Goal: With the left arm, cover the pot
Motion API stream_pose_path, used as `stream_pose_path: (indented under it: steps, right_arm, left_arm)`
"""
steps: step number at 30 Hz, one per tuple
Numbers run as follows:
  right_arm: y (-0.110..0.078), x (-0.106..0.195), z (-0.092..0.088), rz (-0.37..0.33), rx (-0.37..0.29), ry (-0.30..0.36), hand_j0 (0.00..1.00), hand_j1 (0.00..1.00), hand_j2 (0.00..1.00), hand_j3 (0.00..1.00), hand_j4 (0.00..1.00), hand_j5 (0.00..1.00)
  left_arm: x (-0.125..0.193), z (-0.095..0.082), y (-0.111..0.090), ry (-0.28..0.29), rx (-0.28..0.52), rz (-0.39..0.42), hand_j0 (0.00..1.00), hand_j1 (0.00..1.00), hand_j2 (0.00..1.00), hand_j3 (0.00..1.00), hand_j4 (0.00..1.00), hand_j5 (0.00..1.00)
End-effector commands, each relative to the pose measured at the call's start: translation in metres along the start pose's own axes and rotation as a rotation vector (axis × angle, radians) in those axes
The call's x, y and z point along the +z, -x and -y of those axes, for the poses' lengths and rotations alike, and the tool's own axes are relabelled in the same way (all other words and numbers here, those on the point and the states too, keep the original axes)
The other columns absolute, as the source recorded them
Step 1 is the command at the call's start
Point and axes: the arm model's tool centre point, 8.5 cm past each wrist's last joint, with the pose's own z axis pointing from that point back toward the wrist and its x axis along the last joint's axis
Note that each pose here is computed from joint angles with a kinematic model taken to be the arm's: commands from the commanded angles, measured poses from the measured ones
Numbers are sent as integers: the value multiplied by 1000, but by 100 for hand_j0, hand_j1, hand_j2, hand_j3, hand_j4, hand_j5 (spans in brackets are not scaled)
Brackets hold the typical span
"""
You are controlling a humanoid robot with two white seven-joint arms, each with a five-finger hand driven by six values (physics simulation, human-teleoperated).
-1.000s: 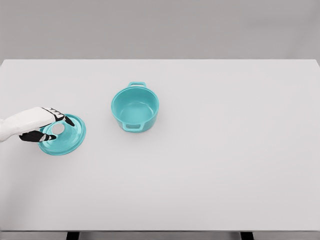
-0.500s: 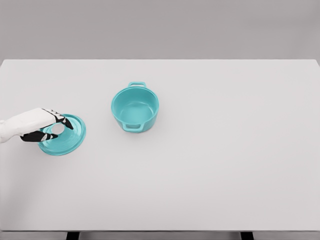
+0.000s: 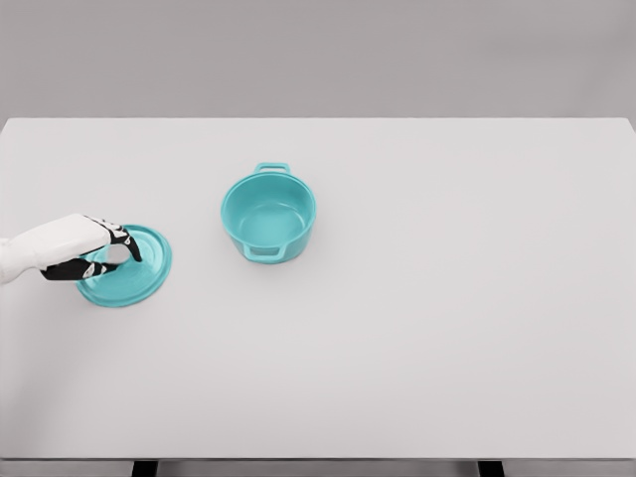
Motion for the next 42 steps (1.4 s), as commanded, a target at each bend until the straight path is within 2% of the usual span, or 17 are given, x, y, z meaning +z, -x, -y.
stream_pose_path:
  steps: [1,14,20,33,42]
  right_arm:
    - [0,0,0,0,0,0,100,100,100,100,100,100]
    - [0,0,0,0,0,0,100,100,100,100,100,100]
    - [0,0,0,0,0,0,100,100,100,100,100,100]
    - [0,0,0,1,1,0,100,100,100,100,100,100]
    - [0,0,0,0,0,0,100,100,100,100,100,100]
  left_arm:
    - [1,-3,-1,-7,1,2,51,51,51,51,51,51]
    - [6,-25,-4,-42,-39,12,51,51,51,51,51,51]
    - [3,-42,-15,-75,-77,42,51,51,51,51,51,51]
    - [-2,-65,-26,-124,-102,83,51,51,51,51,51,51]
    - [-11,-70,-32,-148,-104,103,51,51,51,51,51,51]
